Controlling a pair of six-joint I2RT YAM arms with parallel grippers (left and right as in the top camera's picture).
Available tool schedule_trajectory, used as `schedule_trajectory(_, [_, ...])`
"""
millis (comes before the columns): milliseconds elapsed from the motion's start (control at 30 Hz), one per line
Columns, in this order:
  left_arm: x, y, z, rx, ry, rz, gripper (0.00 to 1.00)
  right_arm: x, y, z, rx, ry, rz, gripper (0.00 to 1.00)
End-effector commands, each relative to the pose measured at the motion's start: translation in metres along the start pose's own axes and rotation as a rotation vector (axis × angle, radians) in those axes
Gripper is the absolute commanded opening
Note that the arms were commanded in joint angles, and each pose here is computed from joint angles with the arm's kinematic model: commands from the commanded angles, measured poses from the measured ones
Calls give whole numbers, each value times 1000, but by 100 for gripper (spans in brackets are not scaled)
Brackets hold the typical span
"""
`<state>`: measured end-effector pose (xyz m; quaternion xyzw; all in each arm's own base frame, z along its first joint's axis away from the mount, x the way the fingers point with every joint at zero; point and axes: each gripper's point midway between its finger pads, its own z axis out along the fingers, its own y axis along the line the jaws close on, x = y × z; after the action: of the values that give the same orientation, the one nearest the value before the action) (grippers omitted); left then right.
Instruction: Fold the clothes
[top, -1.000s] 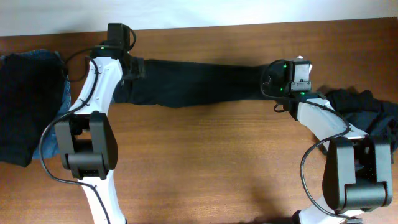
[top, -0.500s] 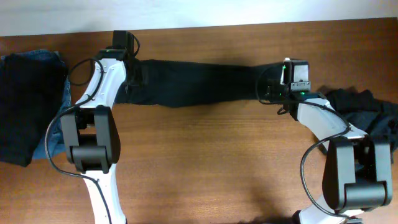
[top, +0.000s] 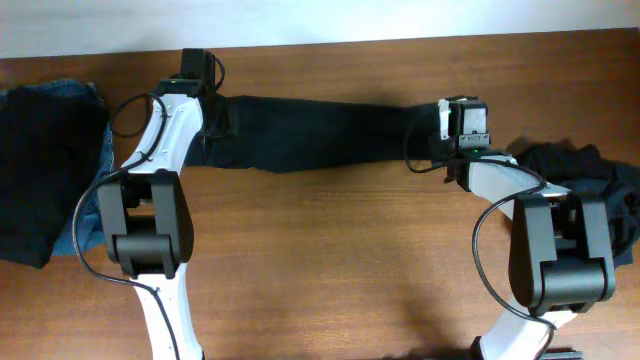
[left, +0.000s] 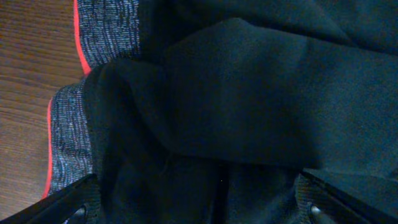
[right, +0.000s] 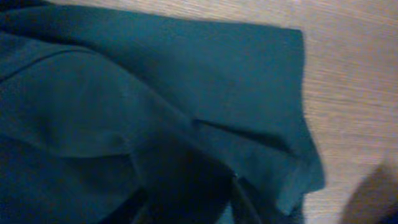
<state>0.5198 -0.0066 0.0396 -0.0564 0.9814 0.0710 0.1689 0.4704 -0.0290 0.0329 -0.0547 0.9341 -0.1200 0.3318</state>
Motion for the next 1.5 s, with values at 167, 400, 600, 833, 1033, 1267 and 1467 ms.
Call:
schedule_trajectory(167, [-6, -8, -1, 20, -17, -8, 99, -59, -39, -23, 157, -106, -77, 4])
schedule_trajectory(400, [-6, -9, -1, 21, -16, -6, 99, -91, -53, -30, 194, -213, -155, 4])
schedule_trajectory(600, [-6, -12, -2, 23, -18, -1, 99, -74, -71, -13, 162, -175, -132, 4])
schedule_trajectory(833, [-6, -12, -2, 23, -18, 1, 99, -70, -73, -12, 149, -167, -127, 16])
schedule_trajectory(1033, [-5, -14, -2, 23, -18, 4, 99, -70, -84, -12, 163, -178, 1, 95])
schedule_trajectory(1267, [-4, -13, -2, 20, -12, 5, 99, -36, -74, -8, -18, -33, 268, 97])
schedule_trajectory(1467, [2, -15, -2, 44, 15, -21, 99, -24, -55, -16, -114, 84, 365, 99])
